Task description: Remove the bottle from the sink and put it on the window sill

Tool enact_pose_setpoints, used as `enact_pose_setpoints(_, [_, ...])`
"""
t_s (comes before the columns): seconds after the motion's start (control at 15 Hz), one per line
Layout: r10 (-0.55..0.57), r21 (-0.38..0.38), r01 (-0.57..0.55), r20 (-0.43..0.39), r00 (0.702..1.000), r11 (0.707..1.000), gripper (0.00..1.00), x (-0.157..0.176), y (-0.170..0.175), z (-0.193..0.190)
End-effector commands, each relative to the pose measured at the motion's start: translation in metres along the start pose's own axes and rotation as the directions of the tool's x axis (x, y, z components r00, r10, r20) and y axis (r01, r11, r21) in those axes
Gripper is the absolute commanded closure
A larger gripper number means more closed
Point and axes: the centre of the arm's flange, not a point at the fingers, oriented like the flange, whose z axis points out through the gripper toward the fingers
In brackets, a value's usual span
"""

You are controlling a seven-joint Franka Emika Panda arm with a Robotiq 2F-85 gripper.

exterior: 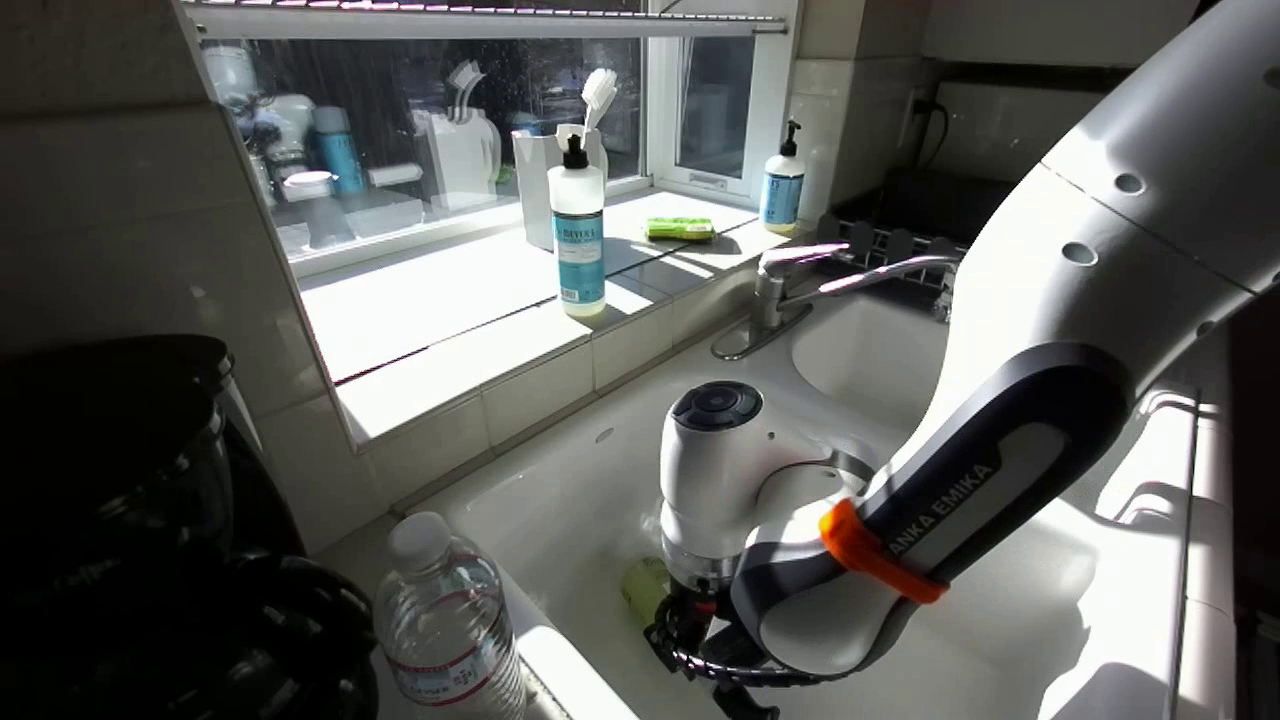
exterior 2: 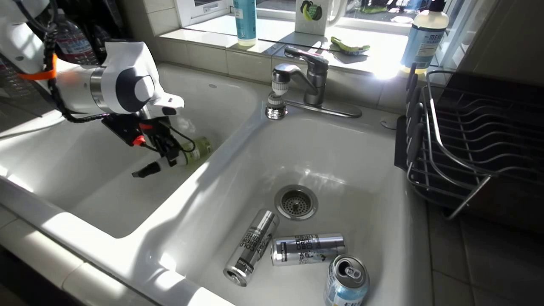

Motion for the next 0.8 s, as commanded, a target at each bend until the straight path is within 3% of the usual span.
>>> enact_pose_setpoints(0.0, [0.092,-0.015,-0.091,0.078,0.993,0.996,0.81,0.027,-0.009,-0.016])
enact_pose_setpoints(0.33, [0.2,-0.041,-0.196,0.188,0.962,0.98,0.81,0.052,-0.004,-0.026])
enact_pose_setpoints(0.4, [0.155,-0.043,-0.15,0.142,0.978,0.988,0.56,0.039,0.001,-0.029])
enact_pose_setpoints(0.73, [0.181,-0.044,-0.177,0.162,0.97,0.983,0.56,0.046,0.003,-0.028])
